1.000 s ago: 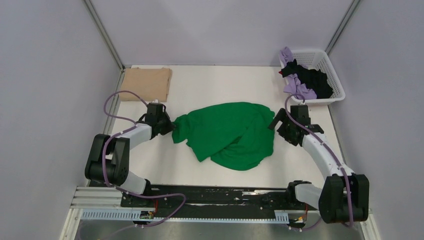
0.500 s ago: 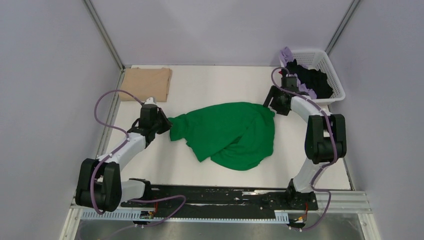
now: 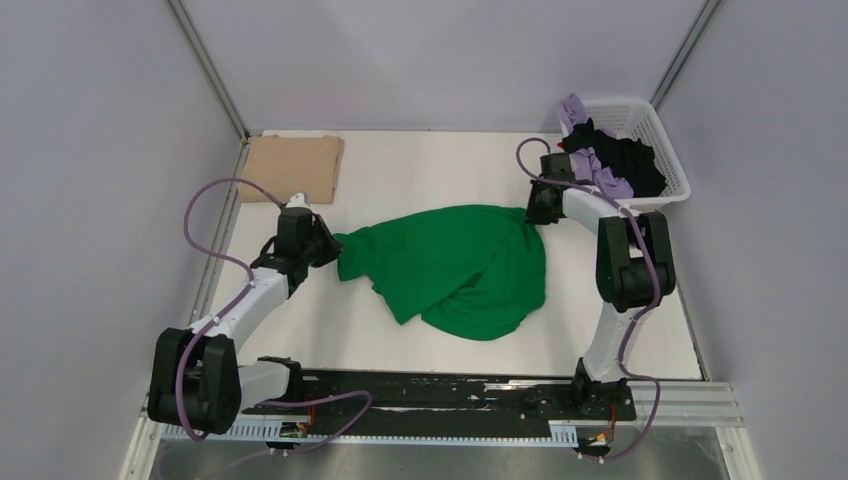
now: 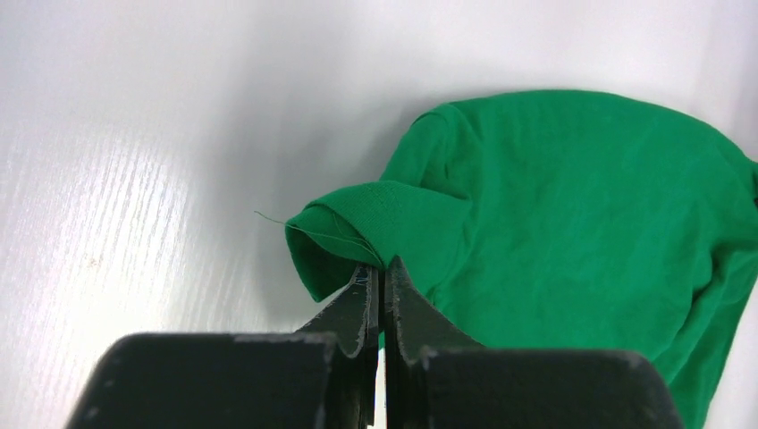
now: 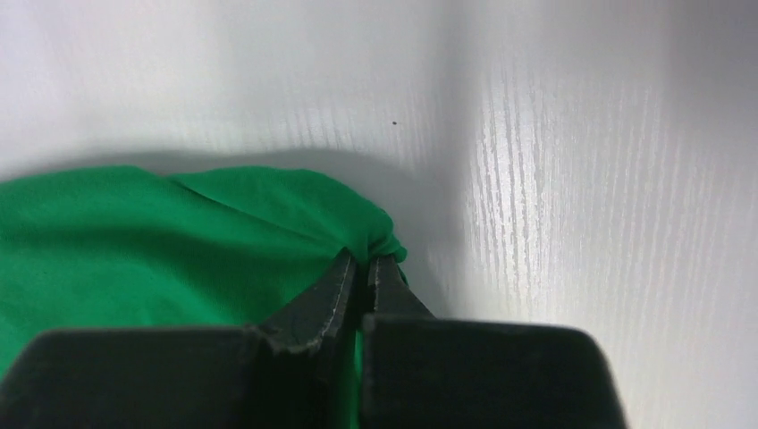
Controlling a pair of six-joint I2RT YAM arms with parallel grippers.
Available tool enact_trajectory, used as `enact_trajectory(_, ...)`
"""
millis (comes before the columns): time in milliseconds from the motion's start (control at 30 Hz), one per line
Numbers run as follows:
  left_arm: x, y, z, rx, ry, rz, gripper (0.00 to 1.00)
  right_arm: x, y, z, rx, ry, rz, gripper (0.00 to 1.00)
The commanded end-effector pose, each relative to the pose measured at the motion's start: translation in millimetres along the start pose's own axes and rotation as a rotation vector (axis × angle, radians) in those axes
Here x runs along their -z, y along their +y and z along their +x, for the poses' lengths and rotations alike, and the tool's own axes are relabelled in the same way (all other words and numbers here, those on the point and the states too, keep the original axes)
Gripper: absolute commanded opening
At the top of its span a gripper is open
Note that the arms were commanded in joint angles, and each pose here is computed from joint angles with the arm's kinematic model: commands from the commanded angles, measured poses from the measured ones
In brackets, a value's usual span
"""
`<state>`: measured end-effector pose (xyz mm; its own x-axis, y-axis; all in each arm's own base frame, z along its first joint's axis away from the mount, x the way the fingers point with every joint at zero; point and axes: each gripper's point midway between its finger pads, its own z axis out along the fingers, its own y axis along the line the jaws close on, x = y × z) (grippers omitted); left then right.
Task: Fold and stack the t-shirts
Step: Flatten out the tshirt
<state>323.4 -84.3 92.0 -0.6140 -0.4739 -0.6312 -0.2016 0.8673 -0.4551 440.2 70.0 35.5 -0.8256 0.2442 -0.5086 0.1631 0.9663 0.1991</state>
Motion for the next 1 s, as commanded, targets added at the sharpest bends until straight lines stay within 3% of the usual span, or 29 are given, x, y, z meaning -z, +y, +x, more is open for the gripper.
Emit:
enact_trajectory(0, 26, -37, -60, -0.037, -0.162, 0.090, 0.00, 48, 20, -63, 0.039, -0.236, 0.018, 0.00)
enact_trajectory(167, 81, -75, -123, -0.058, -0.348, 0.169, 0.00, 146, 43, -107, 0.022, -0.477, -0.080, 0.00)
enact_trajectory(367, 193, -112, -188, -0.082, -0.642, 0.300, 0.00, 292, 65, -120, 0.073, -0.753, -0.284, 0.00)
enact_trajectory(700, 392, -158, -210, -0.198, -0.987, 0.621, 0.00, 520, 69, -84, 0.165, -1.206, -0.533, 0.00)
enact_trajectory(833, 439, -158, -210, -0.213, -1.065, 0.651, 0.00, 570, 67, -78, 0.208, -1.305, -0.550, 0.00)
enact_trajectory(967, 450, -160, -209, -0.215, -1.085, 0.676, 0.00, 579, 66, -90, 0.222, -1.323, -0.515, 0.00)
